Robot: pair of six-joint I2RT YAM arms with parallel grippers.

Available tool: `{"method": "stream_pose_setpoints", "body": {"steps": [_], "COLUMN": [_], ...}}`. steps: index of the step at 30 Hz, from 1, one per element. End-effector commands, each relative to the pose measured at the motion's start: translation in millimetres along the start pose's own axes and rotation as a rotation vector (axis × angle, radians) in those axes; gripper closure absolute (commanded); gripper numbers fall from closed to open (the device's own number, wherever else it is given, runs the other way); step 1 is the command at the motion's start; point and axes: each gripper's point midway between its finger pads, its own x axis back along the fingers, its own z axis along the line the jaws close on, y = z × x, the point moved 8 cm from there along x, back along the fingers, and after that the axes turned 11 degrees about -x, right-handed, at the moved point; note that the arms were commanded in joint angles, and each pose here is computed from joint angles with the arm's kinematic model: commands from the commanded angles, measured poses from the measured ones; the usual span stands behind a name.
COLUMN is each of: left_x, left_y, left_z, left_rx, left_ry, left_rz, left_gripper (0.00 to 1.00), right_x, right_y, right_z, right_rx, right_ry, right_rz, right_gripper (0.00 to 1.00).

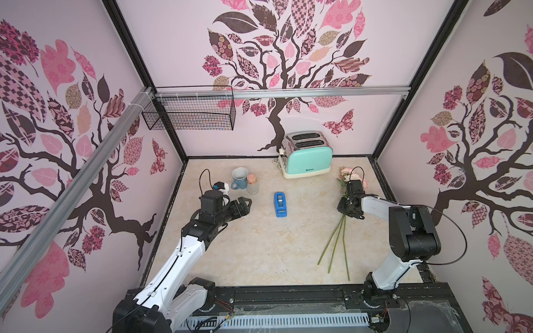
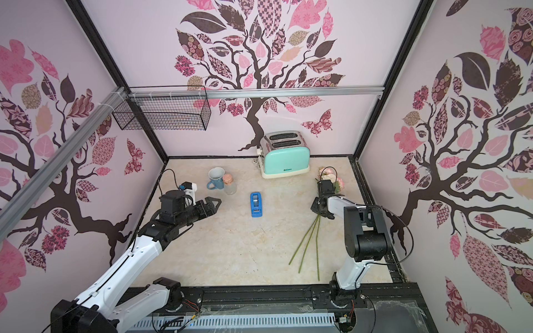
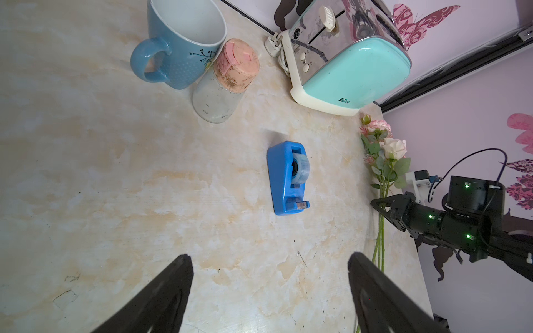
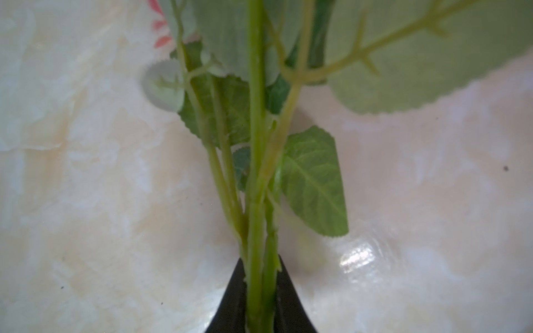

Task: Wrap bouquets with tape
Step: Pick up the unwrapped bouquet from the center of the board, then place the unwrapped bouquet at the center of the board.

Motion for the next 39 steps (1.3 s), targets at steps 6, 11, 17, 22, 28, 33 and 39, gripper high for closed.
{"method": "stream_pose_setpoints", "body": {"steps": [6, 11, 17, 22, 28, 33, 39], "left_x": [12.8, 21.0, 34.5, 47.6, 77.0, 131.4, 187.3], "left_y": [8.9, 16.4, 27.6, 37.1, 57.5, 71.7, 65.8], "left_z": [-7.7, -13.9, -23.1, -29.2, -36.4, -39.9, -39.6], "left_rx": [-0.032, -0.042, -0.083, -0.137, -0.233, -0.294, -0.347], "left_ry": [-0.028, -0.044, -0.061, -0.054, 0.024, 0.142, 0.237], "left_rz": [-0.044, -0.062, -0.076, -0.108, -0.171, -0.361, -0.503], "left_gripper": [0.12, 0.12, 0.12, 0.12, 0.13, 0.14, 0.18], "right_x": [27.8, 71.1, 132.5, 185.0, 238.6, 249.8, 217.6], "right_y": [12.7, 21.7, 25.7, 19.4, -23.5, -71.2, -127.9], "right_z": [12.7, 17.9, 26.9, 42.5, 83.9, 109.6, 133.1], "right_rx": [-0.027, -0.028, 0.036, 0.151, 0.517, 0.905, 1.383], "right_ry": [0.11, 0.241, 0.452, 0.605, 0.745, 0.796, 0.709], "right_rz": [-0.079, -0.191, -0.315, -0.425, -0.534, -0.565, -0.468], "right_gripper": [1.0, 1.0, 1.0, 1.0, 1.0, 1.0, 1.0]}}
